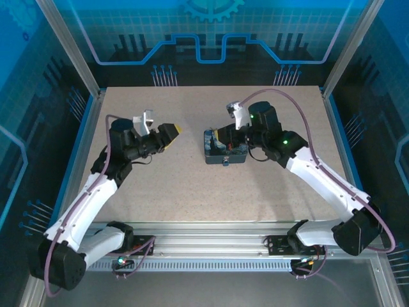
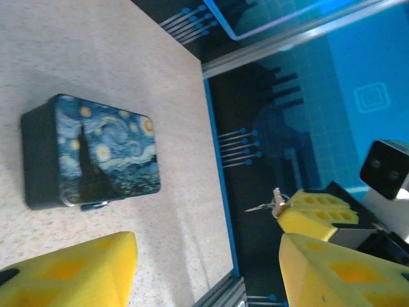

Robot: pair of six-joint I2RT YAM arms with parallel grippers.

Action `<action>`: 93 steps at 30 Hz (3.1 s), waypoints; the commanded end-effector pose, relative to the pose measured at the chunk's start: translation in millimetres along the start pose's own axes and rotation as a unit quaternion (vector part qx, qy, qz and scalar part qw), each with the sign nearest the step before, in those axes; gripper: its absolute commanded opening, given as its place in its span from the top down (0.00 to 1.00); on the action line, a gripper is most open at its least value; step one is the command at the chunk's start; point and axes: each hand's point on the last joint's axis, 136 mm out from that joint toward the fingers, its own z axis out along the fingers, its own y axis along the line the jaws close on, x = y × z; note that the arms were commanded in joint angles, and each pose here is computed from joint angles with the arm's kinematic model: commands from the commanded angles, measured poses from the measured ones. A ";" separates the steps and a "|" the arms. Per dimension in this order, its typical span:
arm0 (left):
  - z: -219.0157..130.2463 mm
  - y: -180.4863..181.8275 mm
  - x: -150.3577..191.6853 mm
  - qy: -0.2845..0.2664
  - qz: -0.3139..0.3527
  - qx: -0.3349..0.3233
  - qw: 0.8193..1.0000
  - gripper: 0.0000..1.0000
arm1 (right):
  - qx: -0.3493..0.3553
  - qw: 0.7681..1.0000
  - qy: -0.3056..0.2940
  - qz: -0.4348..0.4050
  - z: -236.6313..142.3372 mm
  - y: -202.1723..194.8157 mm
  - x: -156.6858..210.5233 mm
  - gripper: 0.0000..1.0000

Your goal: Unlock the padlock with the key

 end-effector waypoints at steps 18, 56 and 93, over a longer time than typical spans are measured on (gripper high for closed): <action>60.1 -98.9 14.9 0.082 0.066 0.141 0.984 0.56 | -0.172 0.979 -0.053 0.093 -24.2 28.9 -21.3 1.00; 54.8 -108.5 25.6 0.094 0.081 0.157 0.980 1.00 | -0.222 0.962 -0.052 0.149 -19.5 25.1 -23.3 1.00; 64.8 -88.2 22.3 0.027 0.057 0.128 0.990 1.00 | -0.251 0.933 -0.205 0.160 -27.8 23.3 -44.7 0.53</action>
